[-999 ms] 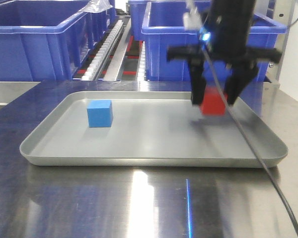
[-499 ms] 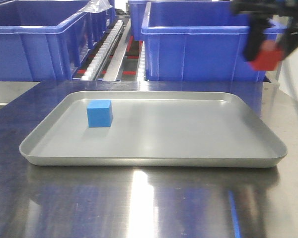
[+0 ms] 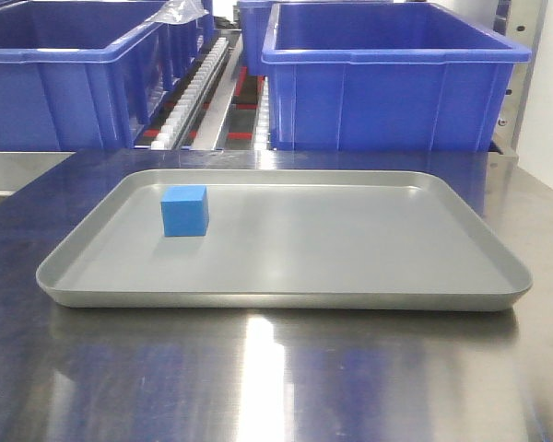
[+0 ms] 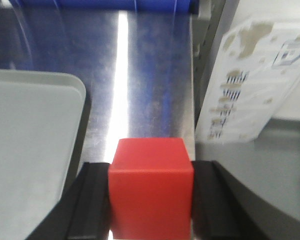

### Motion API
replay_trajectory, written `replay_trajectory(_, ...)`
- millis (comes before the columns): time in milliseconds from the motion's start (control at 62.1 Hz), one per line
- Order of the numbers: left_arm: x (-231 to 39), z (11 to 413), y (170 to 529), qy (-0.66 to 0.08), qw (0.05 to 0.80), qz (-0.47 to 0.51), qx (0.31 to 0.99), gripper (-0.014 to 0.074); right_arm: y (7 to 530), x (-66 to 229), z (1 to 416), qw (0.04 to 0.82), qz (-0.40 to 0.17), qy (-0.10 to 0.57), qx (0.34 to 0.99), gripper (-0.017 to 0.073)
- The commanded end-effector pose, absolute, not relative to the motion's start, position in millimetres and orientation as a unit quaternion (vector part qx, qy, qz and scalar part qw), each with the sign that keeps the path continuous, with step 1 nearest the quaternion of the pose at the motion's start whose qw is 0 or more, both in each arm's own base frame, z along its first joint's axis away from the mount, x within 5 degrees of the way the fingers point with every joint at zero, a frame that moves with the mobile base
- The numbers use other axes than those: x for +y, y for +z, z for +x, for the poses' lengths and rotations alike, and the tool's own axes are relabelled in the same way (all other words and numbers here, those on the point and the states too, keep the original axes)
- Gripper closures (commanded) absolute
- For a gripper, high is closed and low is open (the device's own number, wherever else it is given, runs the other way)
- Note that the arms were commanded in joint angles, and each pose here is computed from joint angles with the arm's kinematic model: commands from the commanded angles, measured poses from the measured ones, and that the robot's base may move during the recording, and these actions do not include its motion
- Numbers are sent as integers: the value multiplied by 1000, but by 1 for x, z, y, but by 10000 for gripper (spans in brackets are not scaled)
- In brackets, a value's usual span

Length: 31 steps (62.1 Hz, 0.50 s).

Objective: Sort and place red and blue blocks on shelf

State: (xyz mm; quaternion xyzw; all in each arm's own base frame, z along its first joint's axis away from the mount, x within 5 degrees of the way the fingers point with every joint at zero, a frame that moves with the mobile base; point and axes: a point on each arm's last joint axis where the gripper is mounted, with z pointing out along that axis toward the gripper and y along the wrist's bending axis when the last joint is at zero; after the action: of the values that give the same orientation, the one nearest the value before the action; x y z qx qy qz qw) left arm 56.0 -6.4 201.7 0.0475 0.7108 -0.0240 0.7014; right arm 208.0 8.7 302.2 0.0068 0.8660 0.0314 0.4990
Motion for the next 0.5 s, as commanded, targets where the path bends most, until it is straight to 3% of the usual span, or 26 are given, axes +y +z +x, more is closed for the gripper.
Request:
replay_trajectory(0, -5, 56, 195, -22, 722, 39, 690, 468, 324, 6, 190, 585, 6, 28, 811, 470)
replay_trajectory(483, -5, 56, 195, -22, 722, 39, 690, 468, 328, 4, 98, 688, 4, 32, 725, 470)
